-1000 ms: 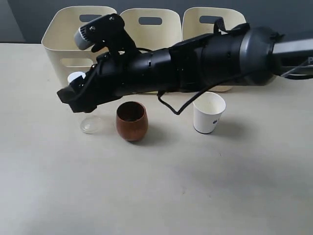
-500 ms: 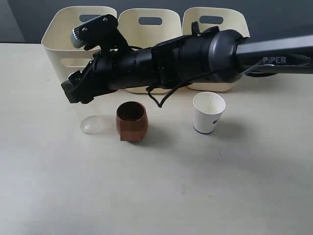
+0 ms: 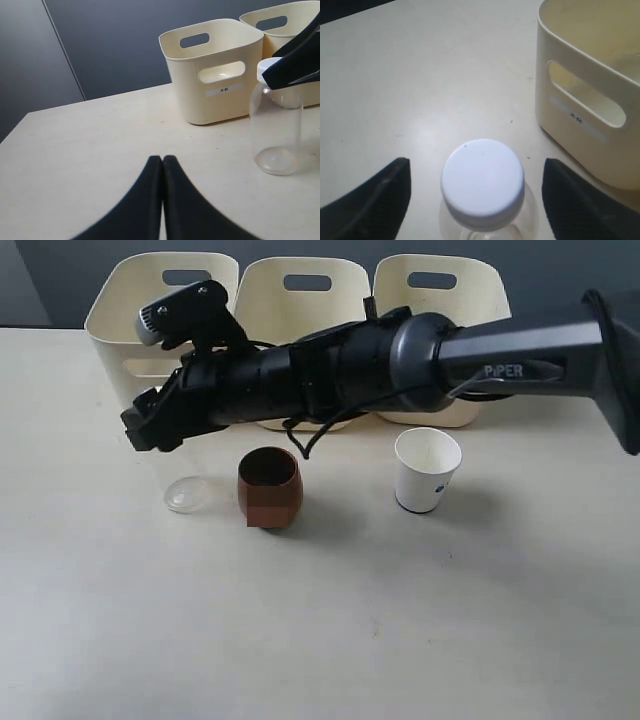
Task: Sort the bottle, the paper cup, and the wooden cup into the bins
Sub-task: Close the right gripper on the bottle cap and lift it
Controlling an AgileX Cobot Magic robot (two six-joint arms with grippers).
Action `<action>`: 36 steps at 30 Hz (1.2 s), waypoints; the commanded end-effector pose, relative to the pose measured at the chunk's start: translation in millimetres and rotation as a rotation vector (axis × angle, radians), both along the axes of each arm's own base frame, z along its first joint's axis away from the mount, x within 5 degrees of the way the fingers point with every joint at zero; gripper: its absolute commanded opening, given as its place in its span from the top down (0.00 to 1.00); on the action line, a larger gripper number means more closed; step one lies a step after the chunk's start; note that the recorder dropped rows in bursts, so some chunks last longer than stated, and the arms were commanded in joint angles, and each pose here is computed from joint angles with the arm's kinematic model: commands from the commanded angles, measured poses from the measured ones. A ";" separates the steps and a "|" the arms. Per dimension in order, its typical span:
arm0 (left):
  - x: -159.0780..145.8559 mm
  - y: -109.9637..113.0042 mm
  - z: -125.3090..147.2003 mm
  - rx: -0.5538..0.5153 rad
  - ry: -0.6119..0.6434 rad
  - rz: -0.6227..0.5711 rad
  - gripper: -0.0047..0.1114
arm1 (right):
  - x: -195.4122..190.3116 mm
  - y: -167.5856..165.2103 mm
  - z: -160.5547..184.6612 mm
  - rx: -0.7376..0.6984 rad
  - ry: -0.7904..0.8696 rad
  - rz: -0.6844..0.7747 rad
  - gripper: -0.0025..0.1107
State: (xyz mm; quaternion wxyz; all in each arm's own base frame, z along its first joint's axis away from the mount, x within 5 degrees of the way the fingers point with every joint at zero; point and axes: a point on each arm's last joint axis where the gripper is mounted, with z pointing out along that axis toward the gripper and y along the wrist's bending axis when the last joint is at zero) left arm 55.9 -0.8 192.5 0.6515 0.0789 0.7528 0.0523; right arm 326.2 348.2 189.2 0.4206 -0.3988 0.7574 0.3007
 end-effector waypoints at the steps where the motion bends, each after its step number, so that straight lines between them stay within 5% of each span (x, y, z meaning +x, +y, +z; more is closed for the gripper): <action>1: -0.2 -0.2 0.3 0.000 -0.009 -0.003 0.96 | 3.7 1.3 0.3 0.006 -0.005 -0.006 0.37; 36: -0.2 -0.2 0.3 0.000 -0.009 -0.003 0.96 | 23.9 9.0 -26.3 -0.039 0.010 -0.102 0.38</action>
